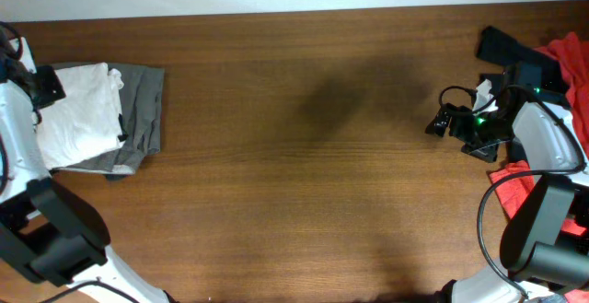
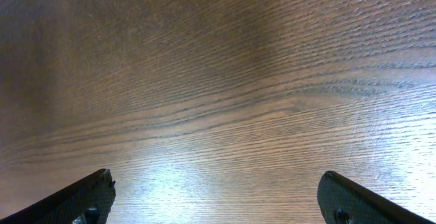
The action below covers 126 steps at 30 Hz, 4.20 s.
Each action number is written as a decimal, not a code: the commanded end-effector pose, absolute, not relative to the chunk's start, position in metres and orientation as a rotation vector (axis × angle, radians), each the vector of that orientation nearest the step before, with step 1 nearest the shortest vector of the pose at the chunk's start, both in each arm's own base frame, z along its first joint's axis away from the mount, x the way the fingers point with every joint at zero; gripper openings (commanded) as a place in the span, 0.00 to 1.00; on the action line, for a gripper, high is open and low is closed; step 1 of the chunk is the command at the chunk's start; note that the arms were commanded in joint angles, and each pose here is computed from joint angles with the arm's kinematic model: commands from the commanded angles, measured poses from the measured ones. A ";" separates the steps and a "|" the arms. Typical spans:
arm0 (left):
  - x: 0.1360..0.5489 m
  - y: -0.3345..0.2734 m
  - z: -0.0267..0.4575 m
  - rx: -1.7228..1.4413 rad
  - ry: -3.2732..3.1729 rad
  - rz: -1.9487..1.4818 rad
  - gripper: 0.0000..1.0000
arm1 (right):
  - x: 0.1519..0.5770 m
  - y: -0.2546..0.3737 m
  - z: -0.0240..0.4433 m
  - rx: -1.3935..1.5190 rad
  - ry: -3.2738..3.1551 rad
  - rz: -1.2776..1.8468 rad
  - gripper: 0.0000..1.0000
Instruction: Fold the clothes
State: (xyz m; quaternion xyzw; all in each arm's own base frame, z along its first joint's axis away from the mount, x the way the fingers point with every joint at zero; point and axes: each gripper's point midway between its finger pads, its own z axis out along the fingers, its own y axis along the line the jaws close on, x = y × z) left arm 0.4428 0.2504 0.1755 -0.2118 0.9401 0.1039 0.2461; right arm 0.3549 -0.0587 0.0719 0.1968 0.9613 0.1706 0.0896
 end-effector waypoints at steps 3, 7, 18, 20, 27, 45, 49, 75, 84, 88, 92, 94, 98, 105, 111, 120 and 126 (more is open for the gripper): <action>0.440 0.246 0.165 -0.659 2.564 0.178 0.01 | 0.359 -0.063 0.081 0.577 2.835 0.483 0.99; 0.434 0.258 0.139 -0.716 2.601 0.168 0.01 | 0.359 -0.063 0.081 0.576 2.835 0.484 0.99; 0.422 0.282 0.044 -0.859 2.725 0.058 0.00 | 0.359 -0.063 0.081 0.576 2.835 0.484 0.99; 0.422 0.283 0.039 -0.864 2.725 0.040 0.00 | 0.359 -0.063 0.081 0.576 2.835 0.483 0.99; 0.440 0.286 0.106 -0.805 2.597 0.028 0.00 | 0.359 -0.063 0.081 0.576 2.835 0.484 0.99; 0.466 0.133 0.291 -0.460 2.358 -0.071 0.11 | 0.359 -0.063 0.081 0.576 2.835 0.484 0.99; 0.474 0.103 0.290 -0.386 2.374 -0.100 0.39 | 0.359 -0.063 0.081 0.576 2.835 0.484 0.99; 0.478 0.085 0.290 -0.339 2.381 -0.119 0.99 | 0.360 -0.051 0.136 0.465 2.706 0.440 0.99; 0.478 0.085 0.290 -0.339 2.380 -0.119 0.99 | 0.309 0.018 0.301 0.078 2.267 0.383 0.99; 0.478 0.085 0.290 -0.339 2.380 -0.119 0.99 | 0.257 0.055 0.358 -0.103 2.066 0.415 0.99; 0.478 0.085 0.290 -0.339 2.381 -0.119 0.99 | 0.197 0.064 0.404 -0.211 1.842 0.365 0.99; 0.478 0.085 0.290 -0.339 2.381 -0.119 0.99 | 0.162 0.063 0.418 -0.233 1.736 0.360 0.99; 0.478 0.085 0.290 -0.339 2.380 -0.119 0.99 | 0.109 0.057 0.420 -0.258 1.586 0.328 0.99; 0.478 0.085 0.290 -0.339 2.380 -0.119 0.99 | 0.072 0.044 0.379 -0.225 1.452 0.263 0.99; 0.478 0.085 0.290 -0.339 2.381 -0.119 0.99 | 0.112 0.040 0.367 -0.183 1.451 0.221 0.99; 0.478 0.085 0.290 -0.339 2.381 -0.119 0.99 | 0.198 0.038 0.308 -0.138 1.381 0.180 0.99; 0.478 0.085 0.290 -0.339 2.381 -0.119 0.99 | 0.223 0.039 0.269 -0.130 1.351 0.182 0.99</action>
